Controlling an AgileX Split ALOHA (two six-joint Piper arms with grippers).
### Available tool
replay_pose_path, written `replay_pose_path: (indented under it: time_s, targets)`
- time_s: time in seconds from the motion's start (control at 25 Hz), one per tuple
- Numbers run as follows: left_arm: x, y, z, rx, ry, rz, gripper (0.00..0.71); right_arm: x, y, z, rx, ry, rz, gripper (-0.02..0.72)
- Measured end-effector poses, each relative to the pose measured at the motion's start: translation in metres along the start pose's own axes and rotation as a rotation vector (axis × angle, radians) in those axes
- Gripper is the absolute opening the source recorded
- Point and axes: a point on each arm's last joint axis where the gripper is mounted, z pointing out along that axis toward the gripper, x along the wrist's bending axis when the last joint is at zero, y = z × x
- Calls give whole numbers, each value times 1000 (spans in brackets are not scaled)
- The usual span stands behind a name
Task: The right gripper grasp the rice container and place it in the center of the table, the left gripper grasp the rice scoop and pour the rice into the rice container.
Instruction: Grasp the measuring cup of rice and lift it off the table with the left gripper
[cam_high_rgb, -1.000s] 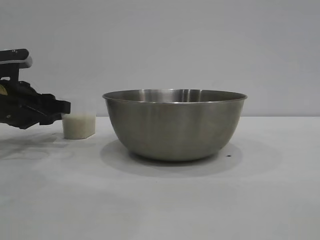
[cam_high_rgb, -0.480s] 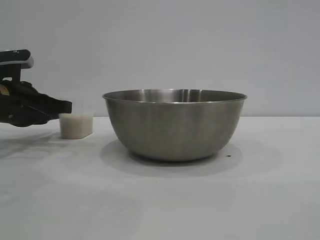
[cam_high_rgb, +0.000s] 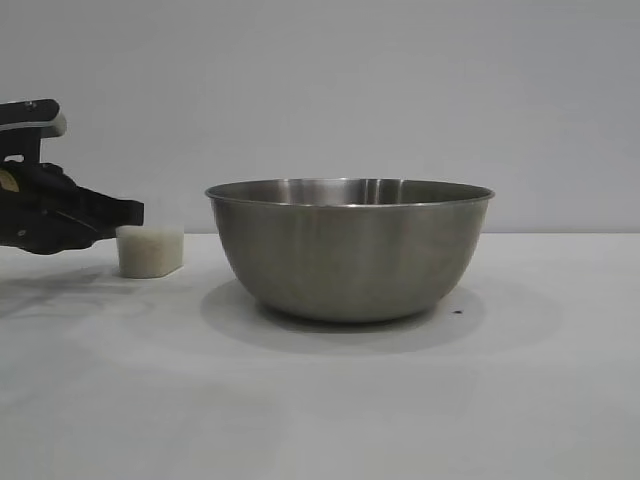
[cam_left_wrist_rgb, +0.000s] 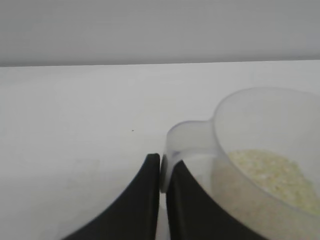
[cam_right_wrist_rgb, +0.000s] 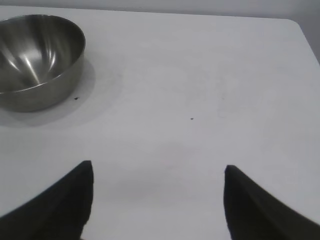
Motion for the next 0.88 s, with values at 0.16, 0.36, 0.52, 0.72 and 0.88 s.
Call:
replay_pose_path:
  time_s: [0.16,0.36,0.52,0.72,0.88]
  targets:
    - [0,3,0,-9,0,-4,0,0,0,0,0,0,2,478]
    - [-2,19,-2,-24,-1,-1,0,0,0,0,0,0,2,478]
    - [-3,36,-5,-59,-4,2,0,0,0,0,0,0,2,478]
    - [-5,58,-9,-74,-1,42,0,0,0,0,0,0,2,478]
    - [-8,80,-14,-119,-4,55,0,0,0,0,0,0,2,478]
